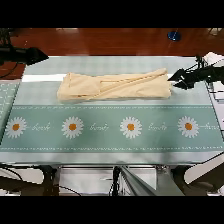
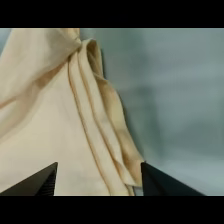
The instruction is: Fold the shirts.
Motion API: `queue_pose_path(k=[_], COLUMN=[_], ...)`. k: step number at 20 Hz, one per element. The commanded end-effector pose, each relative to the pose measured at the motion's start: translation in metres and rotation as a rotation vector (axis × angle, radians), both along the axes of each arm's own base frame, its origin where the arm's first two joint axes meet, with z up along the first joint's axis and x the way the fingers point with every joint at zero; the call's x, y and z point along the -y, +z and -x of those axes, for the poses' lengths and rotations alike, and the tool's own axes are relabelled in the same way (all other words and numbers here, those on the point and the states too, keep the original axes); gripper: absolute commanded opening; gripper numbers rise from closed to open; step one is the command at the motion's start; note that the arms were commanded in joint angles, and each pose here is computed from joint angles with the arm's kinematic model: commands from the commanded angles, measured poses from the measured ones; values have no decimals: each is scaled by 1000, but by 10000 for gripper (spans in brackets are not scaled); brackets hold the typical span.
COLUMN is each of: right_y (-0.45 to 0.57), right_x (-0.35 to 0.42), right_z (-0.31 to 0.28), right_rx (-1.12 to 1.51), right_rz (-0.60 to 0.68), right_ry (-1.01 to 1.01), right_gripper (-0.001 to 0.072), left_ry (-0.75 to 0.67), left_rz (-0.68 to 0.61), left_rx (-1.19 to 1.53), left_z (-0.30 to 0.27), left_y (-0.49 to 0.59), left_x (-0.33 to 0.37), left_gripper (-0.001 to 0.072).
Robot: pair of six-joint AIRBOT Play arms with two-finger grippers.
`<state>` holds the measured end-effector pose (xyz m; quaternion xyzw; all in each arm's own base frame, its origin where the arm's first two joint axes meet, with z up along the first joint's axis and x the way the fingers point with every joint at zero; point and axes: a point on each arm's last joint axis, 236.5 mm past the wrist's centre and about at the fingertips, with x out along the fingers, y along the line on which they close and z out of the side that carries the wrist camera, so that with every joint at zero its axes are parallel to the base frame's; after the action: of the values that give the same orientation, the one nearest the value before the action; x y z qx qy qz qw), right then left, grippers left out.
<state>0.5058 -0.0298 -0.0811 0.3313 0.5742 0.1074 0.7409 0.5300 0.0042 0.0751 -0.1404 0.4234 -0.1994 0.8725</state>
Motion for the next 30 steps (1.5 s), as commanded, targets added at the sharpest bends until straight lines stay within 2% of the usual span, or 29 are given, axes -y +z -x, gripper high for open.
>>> queue_pose_path(k=[1,2,4,5,6,7,10,13,15,22,30], right_y=[-13,-16,-21,-21,-14,-1,66,133,162,200,230], right_x=[-26,-35,-54,-63,-69,-73,-74,-63,-61,-63,-71], right_z=[-8,-8,-6,-6,-8,-11,-17,-8,6,49,81], right_rx=[-19,-30,-43,-31,-11,11,141,261,294,290,301], right_rz=[-133,-153,-158,-151,-160,-187,-203,-118,-60,28,56], right_ry=[-25,-17,20,48,61,64,82,104,132,223,278], right_gripper=[588,550,409,272,92,25,25,24,24,24,24], left_ry=[-35,-39,-51,-57,-65,-80,-141,-152,-191,-343,-406], left_rz=[-29,-29,-27,-27,-27,-24,44,185,229,271,309], left_rx=[-20,-21,-24,-25,-26,-32,-44,-53,-78,-251,-406], left_z=[5,5,5,5,5,7,14,13,19,73,133], left_y=[-5,-6,-7,-8,-8,-8,-1,16,18,-32,-76], left_x=[9,11,17,20,24,30,62,117,163,329,424], left_gripper=[386,386,386,386,366,284,39,32,32,32,32])
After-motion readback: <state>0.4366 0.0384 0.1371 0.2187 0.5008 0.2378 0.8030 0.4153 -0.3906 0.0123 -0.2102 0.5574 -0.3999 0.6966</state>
